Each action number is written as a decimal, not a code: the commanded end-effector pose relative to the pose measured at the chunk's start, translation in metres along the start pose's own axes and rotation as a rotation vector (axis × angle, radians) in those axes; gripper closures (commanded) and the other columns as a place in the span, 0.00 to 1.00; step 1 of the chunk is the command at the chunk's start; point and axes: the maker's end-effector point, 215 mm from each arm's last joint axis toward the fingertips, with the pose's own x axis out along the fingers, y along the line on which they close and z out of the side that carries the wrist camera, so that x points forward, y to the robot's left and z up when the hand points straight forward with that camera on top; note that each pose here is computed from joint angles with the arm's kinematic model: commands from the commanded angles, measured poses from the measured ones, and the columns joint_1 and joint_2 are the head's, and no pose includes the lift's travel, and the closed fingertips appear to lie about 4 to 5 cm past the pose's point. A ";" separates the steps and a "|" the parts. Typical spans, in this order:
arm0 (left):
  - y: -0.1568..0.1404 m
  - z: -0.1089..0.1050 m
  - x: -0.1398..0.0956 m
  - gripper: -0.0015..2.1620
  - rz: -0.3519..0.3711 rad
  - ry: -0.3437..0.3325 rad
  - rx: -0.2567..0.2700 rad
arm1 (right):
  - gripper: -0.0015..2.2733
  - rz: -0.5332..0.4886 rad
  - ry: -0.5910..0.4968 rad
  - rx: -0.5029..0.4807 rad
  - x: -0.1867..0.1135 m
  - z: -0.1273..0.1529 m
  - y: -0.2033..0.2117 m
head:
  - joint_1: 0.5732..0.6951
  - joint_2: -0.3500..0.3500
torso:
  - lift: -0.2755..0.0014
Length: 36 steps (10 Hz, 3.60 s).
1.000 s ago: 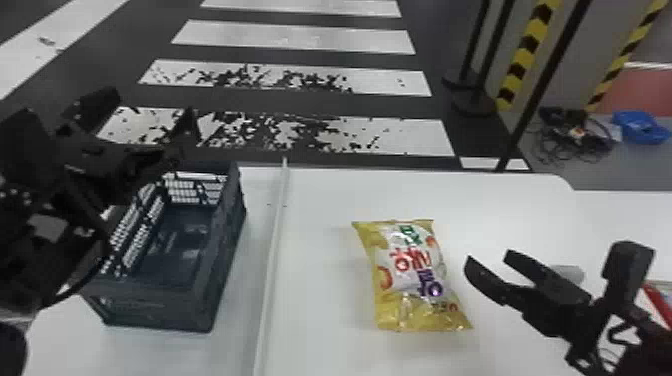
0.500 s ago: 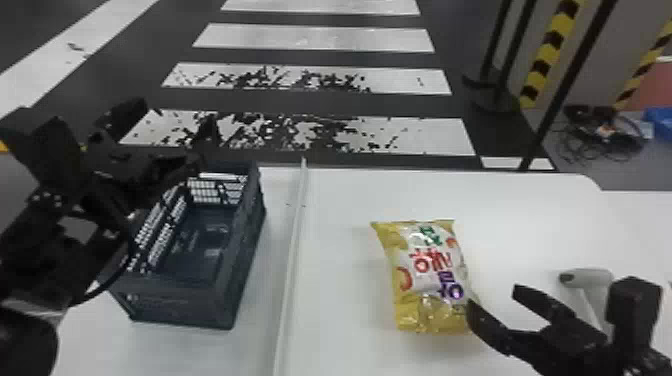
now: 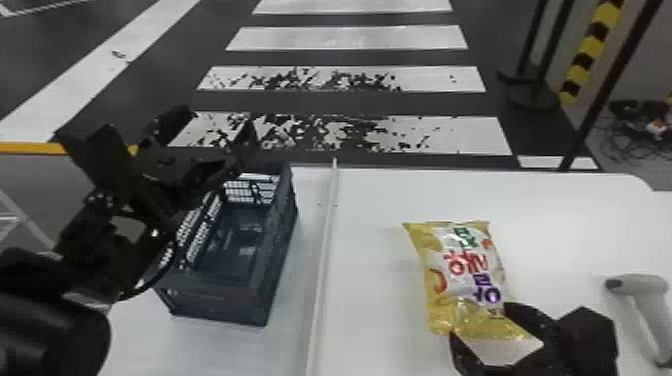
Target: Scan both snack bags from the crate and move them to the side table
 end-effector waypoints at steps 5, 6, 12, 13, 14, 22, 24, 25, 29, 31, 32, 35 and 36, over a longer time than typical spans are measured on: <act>-0.001 -0.001 0.000 0.02 -0.022 0.008 -0.015 | 0.05 -0.058 -0.102 -0.311 0.002 0.010 0.066 | 1.00 0.75 | 0.65; -0.001 -0.004 -0.001 0.02 -0.027 0.013 -0.019 | 0.06 -0.076 -0.088 -0.368 0.005 0.004 0.068 | 1.00 0.76 | 0.65; -0.003 -0.006 -0.003 0.02 -0.043 0.018 -0.024 | 0.10 -0.133 -0.054 -0.575 0.040 -0.025 0.062 | 1.00 0.78 | 0.65; -0.004 -0.007 -0.004 0.02 -0.050 0.021 -0.025 | 0.10 -0.136 -0.052 -0.595 0.047 -0.026 0.058 | 1.00 0.77 | 0.65; -0.006 -0.007 -0.004 0.02 -0.057 0.021 -0.027 | 0.10 -0.144 -0.047 -0.609 0.054 -0.027 0.054 | 1.00 0.77 | 0.65; -0.002 -0.004 -0.007 0.02 -0.073 0.016 -0.039 | 0.93 -0.235 -0.085 -0.650 0.062 -0.013 0.029 | 1.00 0.73 | 0.65; -0.002 -0.005 -0.007 0.02 -0.074 0.019 -0.039 | 0.98 -0.234 -0.121 -0.634 0.057 -0.001 0.030 | 1.00 0.73 | 0.65; -0.001 -0.005 -0.008 0.02 -0.070 0.019 -0.038 | 0.98 -0.230 -0.158 -0.593 0.052 0.011 0.030 | 1.00 0.74 | 0.65; -0.004 -0.007 -0.008 0.02 -0.073 0.020 -0.049 | 0.98 -0.252 -0.255 -0.264 0.028 0.096 -0.005 | 1.00 0.74 | 0.65; -0.006 -0.007 -0.009 0.02 -0.078 0.021 -0.050 | 0.98 -0.259 -0.267 -0.082 0.018 0.124 -0.025 | 1.00 0.70 | 0.65; -0.006 -0.008 -0.010 0.02 -0.078 0.024 -0.050 | 0.98 -0.250 -0.259 0.004 0.016 0.127 -0.031 | 1.00 0.68 | 0.65; -0.008 -0.010 -0.012 0.02 -0.084 0.025 -0.050 | 0.98 -0.172 -0.216 0.321 0.009 0.111 -0.048 | 1.00 0.66 | 0.65; -0.009 -0.011 -0.012 0.02 -0.085 0.026 -0.052 | 0.98 -0.156 -0.218 0.393 0.005 0.112 -0.054 | 1.00 0.64 | 0.65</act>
